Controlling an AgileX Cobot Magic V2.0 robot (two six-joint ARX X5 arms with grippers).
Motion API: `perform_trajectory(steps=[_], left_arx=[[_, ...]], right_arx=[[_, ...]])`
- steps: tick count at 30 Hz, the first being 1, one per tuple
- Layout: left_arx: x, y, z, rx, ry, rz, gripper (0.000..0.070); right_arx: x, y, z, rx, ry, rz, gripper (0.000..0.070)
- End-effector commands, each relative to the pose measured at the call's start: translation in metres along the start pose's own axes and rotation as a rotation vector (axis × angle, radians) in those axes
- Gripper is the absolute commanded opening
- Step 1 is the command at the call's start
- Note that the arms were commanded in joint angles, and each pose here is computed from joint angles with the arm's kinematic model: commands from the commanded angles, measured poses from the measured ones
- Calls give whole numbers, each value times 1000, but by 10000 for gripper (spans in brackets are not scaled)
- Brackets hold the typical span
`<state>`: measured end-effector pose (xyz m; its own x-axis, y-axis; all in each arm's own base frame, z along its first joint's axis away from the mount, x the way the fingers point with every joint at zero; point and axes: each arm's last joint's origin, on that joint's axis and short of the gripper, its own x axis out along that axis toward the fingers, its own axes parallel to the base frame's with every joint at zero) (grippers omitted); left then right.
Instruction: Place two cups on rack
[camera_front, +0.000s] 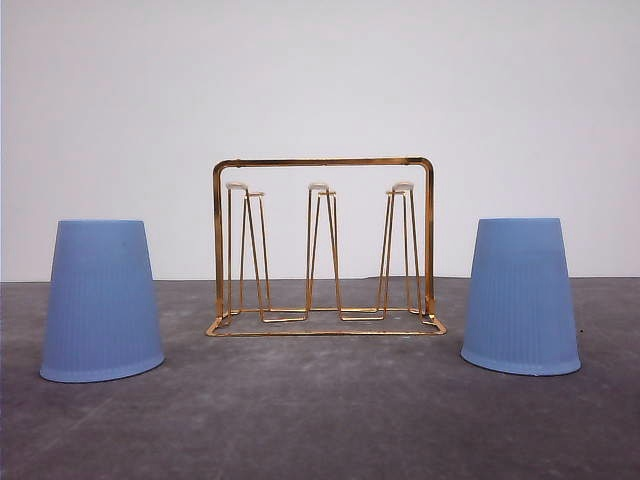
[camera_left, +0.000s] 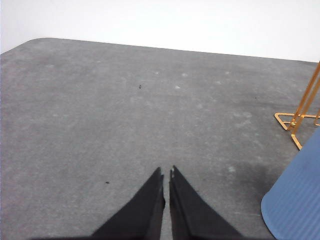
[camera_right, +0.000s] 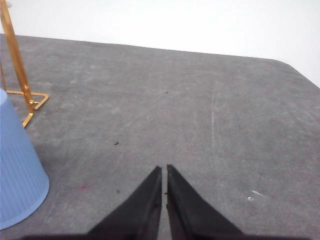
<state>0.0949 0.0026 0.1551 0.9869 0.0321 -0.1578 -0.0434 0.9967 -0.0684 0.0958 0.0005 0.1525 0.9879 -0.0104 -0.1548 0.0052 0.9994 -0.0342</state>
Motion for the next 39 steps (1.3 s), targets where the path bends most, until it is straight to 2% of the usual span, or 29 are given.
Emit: perform_trajectory(steps=[1, 23, 30, 31, 34, 36, 39], left_arx=[[1, 1, -5, 9, 18, 7, 0], [1, 1, -5, 9, 12, 6, 0], [1, 0, -5, -30, 15, -6, 0], [1, 0, -4, -54, 13, -7, 0], [-2, -1, 5, -111, -16, -17, 0], [-7, -2, 20, -160, -55, -24, 3], [-16, -4, 50, -222, -100, -32, 3]], right_arx=[[0, 0, 0, -3, -10, -2, 16], [0, 0, 0, -3, -10, -5, 16], [0, 0, 0, 25, -12, 2, 16], [0, 0, 1, 36, -19, 8, 16], [-1, 1, 9, 141, -78, 54, 6], [-5, 1, 21, 204, -100, 63, 6], [-13, 0, 46, 275, -64, 61, 6]])
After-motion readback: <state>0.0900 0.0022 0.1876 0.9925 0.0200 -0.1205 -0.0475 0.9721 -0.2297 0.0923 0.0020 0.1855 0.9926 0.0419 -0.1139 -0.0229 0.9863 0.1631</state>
